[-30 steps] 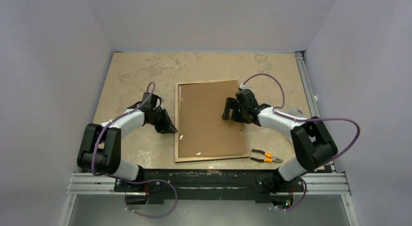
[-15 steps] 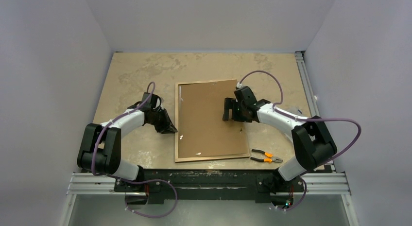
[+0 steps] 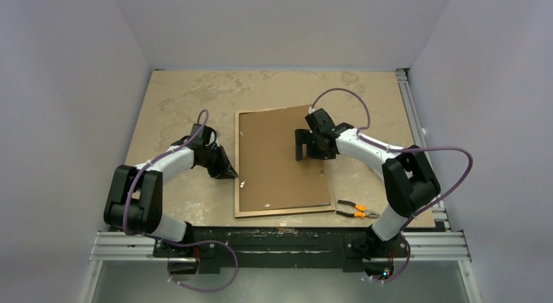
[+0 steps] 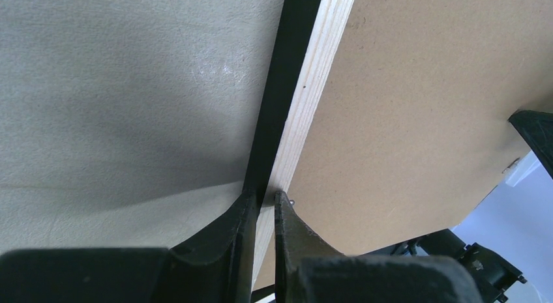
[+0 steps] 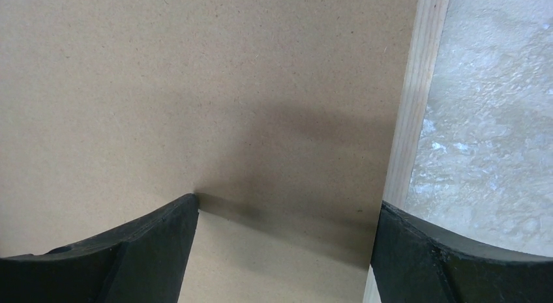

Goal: Put the photo into the frame
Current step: Place the photo frame item in the photo frame.

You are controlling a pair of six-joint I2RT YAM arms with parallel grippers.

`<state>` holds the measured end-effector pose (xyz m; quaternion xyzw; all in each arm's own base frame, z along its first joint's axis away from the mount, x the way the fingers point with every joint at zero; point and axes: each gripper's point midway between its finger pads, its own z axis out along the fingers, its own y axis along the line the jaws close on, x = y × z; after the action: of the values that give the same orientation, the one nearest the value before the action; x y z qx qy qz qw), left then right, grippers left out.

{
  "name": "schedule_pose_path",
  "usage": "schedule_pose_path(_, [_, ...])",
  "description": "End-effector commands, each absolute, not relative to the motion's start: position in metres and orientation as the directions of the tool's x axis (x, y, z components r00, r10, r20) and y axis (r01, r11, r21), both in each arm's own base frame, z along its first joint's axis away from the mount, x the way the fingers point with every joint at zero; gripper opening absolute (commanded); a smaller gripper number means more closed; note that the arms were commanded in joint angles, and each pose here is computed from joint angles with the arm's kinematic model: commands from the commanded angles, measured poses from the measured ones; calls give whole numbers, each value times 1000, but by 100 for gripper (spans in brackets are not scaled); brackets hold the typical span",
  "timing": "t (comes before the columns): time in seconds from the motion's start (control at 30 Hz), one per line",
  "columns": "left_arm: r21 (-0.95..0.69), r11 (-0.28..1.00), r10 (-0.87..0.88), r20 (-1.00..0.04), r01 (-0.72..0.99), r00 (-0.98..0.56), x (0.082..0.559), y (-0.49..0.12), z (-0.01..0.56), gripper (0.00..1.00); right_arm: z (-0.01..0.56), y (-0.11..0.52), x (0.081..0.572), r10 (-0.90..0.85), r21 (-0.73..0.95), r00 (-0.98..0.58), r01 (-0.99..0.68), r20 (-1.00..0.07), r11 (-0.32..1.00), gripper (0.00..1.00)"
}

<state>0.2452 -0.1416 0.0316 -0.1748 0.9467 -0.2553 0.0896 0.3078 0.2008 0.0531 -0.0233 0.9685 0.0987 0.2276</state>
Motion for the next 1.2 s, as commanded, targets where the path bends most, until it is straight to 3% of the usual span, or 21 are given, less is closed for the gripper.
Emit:
schedule_pose_path(0.0, [-440,855,-345,-90,-274,-934,239,-132,15,6,74,211,315,-55,136,-873,-137,-485,981,90])
schedule_pose_path(0.67, [-436,856,-343,-81,-276,-936,238,-132,12,6,86,194,318,-79,15,-876,-99,-476,995,92])
schedule_pose_path(1.17, [-440,857,-339,-86,-269,-937,239,-132,14,7,76,196,322,29,213,-900,-72,-434,974,92])
